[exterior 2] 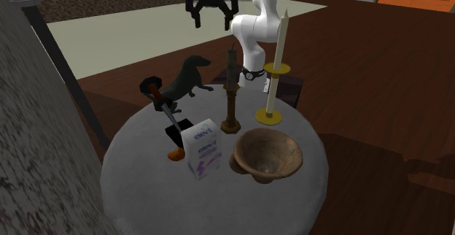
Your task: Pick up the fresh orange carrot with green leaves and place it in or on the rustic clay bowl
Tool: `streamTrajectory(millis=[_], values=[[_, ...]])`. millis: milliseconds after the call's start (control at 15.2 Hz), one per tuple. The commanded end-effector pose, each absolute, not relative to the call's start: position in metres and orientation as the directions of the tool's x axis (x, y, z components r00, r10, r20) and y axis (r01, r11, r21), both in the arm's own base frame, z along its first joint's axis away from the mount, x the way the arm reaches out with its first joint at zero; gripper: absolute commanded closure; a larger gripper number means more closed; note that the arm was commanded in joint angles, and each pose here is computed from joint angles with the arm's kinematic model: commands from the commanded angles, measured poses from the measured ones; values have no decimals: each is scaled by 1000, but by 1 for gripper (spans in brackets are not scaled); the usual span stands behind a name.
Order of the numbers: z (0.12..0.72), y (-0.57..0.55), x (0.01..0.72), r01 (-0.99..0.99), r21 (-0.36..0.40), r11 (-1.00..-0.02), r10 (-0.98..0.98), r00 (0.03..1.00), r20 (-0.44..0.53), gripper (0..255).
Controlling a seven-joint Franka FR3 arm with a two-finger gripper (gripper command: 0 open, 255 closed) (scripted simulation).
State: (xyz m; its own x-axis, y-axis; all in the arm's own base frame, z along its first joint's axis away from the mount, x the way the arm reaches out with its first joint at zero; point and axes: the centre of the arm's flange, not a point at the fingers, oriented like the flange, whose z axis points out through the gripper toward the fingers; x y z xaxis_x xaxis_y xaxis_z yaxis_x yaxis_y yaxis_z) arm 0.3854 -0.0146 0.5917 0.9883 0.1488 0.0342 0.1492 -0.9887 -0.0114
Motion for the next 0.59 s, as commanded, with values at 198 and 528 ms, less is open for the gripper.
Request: streamTrajectory(millis=[198, 528], values=[[562, -18, 450, 169, -18, -985, 169, 986, 1, 0], [532, -22, 514, 189, -26, -982, 190, 981, -32, 0]])
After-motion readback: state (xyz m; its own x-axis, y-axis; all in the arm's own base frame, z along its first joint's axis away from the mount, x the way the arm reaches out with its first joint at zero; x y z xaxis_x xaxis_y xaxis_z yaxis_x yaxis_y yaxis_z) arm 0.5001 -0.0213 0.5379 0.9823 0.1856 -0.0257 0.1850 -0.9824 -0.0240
